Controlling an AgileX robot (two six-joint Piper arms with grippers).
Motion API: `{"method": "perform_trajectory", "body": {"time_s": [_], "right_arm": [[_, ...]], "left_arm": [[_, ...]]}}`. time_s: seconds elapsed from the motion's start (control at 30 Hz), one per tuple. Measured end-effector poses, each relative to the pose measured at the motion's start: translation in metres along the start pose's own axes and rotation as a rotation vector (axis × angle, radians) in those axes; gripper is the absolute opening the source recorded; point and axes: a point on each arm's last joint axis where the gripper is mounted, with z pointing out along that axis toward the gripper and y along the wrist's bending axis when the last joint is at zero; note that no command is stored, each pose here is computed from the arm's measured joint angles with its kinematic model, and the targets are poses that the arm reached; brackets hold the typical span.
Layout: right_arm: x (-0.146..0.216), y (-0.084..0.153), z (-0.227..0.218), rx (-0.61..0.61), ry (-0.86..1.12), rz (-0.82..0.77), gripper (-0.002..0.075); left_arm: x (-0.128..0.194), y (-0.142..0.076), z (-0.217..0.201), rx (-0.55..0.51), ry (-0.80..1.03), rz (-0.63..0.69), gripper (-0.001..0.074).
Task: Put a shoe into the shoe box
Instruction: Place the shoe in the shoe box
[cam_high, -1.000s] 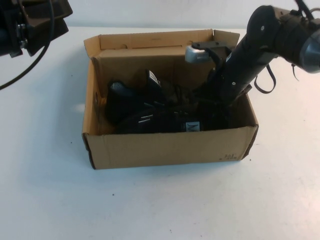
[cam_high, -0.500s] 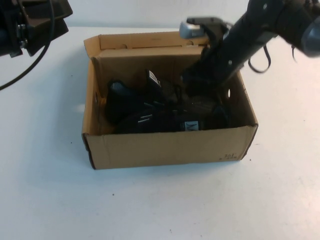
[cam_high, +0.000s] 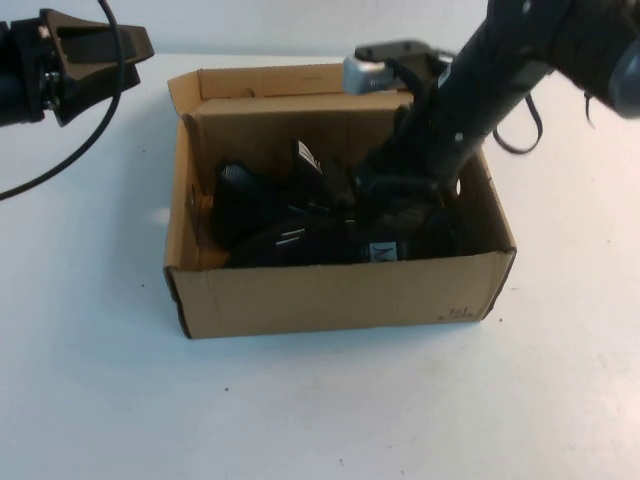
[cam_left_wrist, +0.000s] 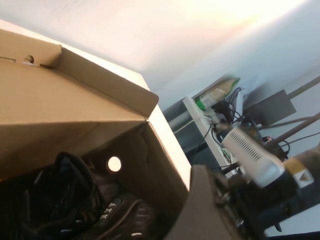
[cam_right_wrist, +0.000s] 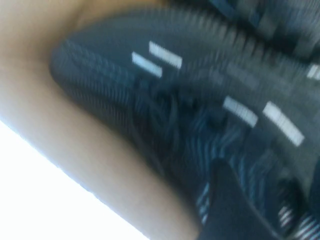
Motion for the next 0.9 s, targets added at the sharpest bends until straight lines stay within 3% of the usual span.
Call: {"method": "perform_trajectory", "body": {"time_s": [0.2,0.33,0.43,0.53,0.73,0.9], "right_arm": [[0.026,-0.006,0.013,0.056,0.106,0.085,0.0327],[0.031,-0.004,-0.005,0.111,0.087,0.098,0.04],[0.031,0.002,-0.014,0.08,0.058,0.112,0.0477],[0.03,0.009,-0.015,0.017,0.044,0.132,0.0501],[0.03,0.004,0.003,-0.012,0.082,0.157,0.048],[0.03,-0.003,0.023,-0.021,0.12,0.179,0.0419]], "left_arm": [[0.0,0.0,0.0,0.0,0.0,0.001,0.0432],[0.0,0.0,0.0,0.0,0.0,0.001,0.0432],[0.0,0.0,0.0,0.0,0.0,0.001,0.0432],[0.0,0.0,0.0,0.0,0.0,0.001,0.0432],[0.0,0.0,0.0,0.002,-0.003,0.0,0.0432],[0.0,0.0,0.0,0.002,-0.003,0.0,0.0432]]}}
